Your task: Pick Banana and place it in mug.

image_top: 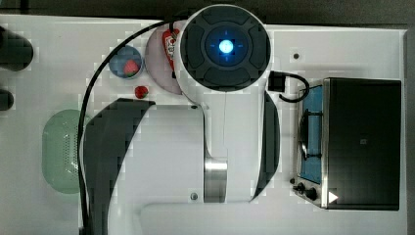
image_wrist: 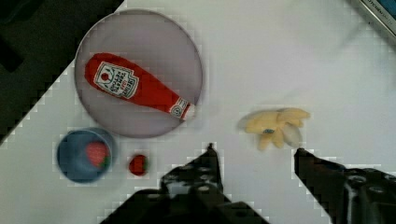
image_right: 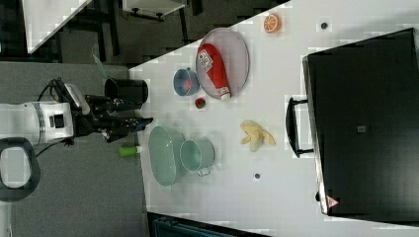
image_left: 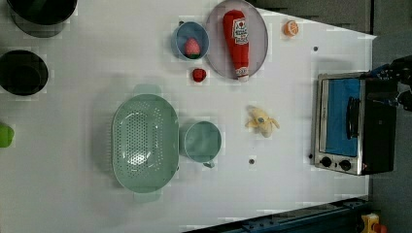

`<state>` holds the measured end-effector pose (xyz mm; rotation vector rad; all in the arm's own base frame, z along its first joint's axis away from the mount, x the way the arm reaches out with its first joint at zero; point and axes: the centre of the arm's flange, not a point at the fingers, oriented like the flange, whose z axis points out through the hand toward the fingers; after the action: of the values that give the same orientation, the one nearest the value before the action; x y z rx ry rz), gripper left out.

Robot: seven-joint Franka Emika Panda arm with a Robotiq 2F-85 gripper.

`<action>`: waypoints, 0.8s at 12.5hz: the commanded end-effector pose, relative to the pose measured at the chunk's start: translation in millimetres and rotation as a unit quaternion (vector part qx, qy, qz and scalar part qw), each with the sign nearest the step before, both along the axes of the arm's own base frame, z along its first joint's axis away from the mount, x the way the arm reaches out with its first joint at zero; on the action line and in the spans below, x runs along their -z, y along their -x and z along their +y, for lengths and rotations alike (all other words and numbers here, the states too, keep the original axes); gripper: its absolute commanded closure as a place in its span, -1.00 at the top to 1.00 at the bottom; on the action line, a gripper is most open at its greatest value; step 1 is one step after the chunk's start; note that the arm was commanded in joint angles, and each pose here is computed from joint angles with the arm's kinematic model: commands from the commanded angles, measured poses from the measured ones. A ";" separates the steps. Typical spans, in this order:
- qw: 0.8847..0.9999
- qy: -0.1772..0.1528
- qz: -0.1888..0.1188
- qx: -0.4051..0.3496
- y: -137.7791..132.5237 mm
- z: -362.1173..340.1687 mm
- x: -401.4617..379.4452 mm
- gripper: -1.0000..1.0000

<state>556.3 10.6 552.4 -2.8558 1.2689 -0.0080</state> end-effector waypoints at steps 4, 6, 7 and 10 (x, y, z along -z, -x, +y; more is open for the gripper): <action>0.999 0.012 0.018 0.044 110.5 -35.7 -55.1 1.00; 0.999 0.012 0.028 0.042 105.2 -34.8 -29.8 1.00; 0.999 0.012 0.029 0.039 100.7 -34.0 -12.2 1.00; 0.999 0.012 0.024 -0.032 87.5 -33.0 57.6 1.00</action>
<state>470.2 -37.1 569.1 -2.8134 1.3116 -0.2059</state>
